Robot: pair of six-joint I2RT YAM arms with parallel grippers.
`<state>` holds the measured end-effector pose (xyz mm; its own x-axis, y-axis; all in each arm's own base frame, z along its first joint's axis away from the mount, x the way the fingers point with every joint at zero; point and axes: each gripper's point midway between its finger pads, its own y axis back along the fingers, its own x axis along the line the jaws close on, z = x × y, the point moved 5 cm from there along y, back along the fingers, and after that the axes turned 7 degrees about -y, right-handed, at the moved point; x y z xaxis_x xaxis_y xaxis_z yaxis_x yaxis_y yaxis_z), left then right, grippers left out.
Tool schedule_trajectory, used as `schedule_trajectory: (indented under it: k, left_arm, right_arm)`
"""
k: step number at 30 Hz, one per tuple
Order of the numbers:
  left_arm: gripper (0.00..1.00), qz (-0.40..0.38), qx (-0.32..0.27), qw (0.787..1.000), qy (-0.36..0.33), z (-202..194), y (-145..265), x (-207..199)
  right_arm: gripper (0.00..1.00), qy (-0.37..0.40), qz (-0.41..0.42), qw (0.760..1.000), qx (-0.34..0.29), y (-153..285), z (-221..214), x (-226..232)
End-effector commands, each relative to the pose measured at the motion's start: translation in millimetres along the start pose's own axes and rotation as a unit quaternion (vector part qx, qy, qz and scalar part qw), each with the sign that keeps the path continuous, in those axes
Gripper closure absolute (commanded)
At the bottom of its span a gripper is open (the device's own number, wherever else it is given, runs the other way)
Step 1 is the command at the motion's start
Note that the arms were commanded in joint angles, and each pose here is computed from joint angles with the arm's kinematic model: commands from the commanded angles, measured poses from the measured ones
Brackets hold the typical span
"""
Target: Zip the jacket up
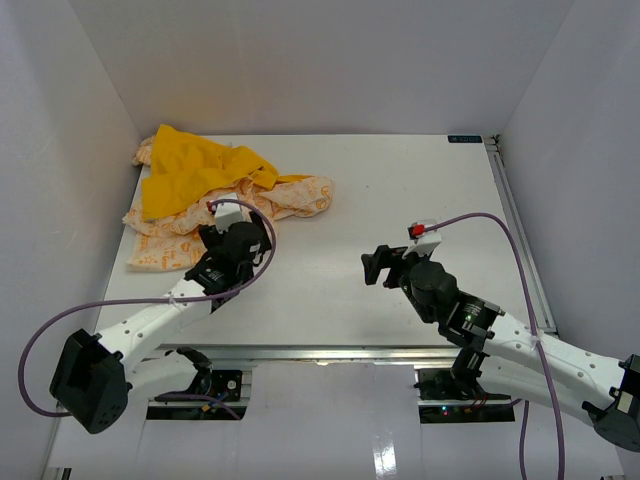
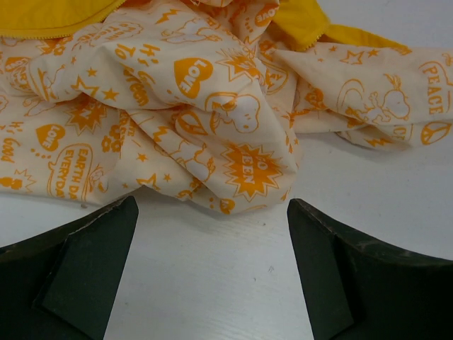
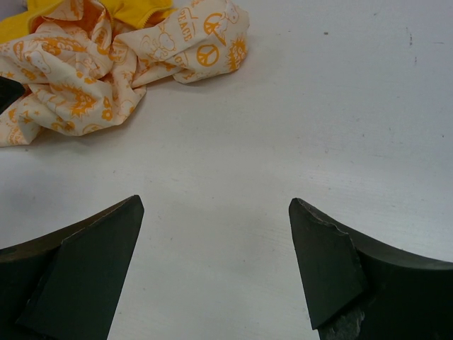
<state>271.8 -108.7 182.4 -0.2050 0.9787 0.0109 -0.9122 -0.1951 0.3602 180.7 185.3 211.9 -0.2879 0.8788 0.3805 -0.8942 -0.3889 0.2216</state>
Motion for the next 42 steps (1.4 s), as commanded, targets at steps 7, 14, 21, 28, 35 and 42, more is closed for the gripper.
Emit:
schedule_trajectory:
  k: [7,14,21,28,35,42]
  left_arm:
    - [0.04,0.018,0.084,0.996,0.012,-32.0,-55.3,22.0]
    - [0.27,-0.033,0.129,0.991,0.029,-62.7,-86.1,26.4]
    - [0.99,-0.229,0.137,0.96,0.082,-38.7,-60.9,-40.7]
    - [1.0,-0.467,0.12,0.872,0.078,10.7,18.8,-193.6]
    - [0.3,-0.5,0.122,0.854,0.073,57.1,4.9,-271.2]
    - [0.13,-0.42,0.06,0.905,0.042,107.2,26.6,-202.3]
  right_arm:
    - [0.1,-0.027,0.013,0.999,-0.014,-1.6,8.5,10.0]
    - [0.1,-0.027,0.03,0.999,-0.005,-1.7,7.0,15.3]
    - [0.1,-0.026,0.025,0.999,-0.005,-2.9,7.3,14.9]
    - [0.1,-0.027,0.013,0.999,-0.013,-3.1,9.6,11.5]
    - [0.1,-0.028,0.0,0.999,-0.021,-1.9,11.4,7.4]
    - [0.1,-0.04,-0.006,0.999,-0.023,1.9,13.4,4.3]
